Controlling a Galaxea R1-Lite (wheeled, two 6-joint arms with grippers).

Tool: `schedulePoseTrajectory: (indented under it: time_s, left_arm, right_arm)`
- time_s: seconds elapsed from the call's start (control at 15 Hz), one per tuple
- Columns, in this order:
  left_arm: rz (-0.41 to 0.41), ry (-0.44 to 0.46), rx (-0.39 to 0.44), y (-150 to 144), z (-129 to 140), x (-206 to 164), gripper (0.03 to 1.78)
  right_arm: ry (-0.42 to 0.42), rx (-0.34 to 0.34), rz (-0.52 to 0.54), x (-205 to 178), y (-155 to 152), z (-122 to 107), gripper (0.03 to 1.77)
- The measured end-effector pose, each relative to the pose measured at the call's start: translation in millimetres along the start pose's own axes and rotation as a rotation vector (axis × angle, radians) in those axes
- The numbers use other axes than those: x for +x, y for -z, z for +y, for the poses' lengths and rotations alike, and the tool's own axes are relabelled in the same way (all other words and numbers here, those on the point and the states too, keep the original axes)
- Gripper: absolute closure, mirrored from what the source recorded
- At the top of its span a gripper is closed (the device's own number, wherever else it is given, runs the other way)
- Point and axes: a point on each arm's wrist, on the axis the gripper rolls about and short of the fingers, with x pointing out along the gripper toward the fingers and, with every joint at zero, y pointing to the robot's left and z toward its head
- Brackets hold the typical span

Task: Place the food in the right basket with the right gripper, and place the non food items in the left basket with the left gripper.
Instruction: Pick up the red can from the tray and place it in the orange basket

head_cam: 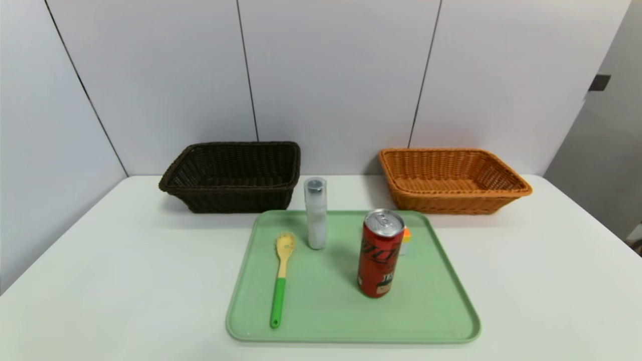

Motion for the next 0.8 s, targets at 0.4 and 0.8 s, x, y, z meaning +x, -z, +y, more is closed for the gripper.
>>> schedulePoseTrajectory:
  time_s: [0.4,0.8]
  left_arm:
    - [0.000,-0.001,0.002,0,0,0,0.12]
    - [-0.018,0.008,0.029,-10,-1,-4,0.12]
  right_arm:
    - [0.001,-0.004,0.000,0,0,0,0.09]
    - [-0.003,-0.013,0.007,-1,-1,0,0.09]
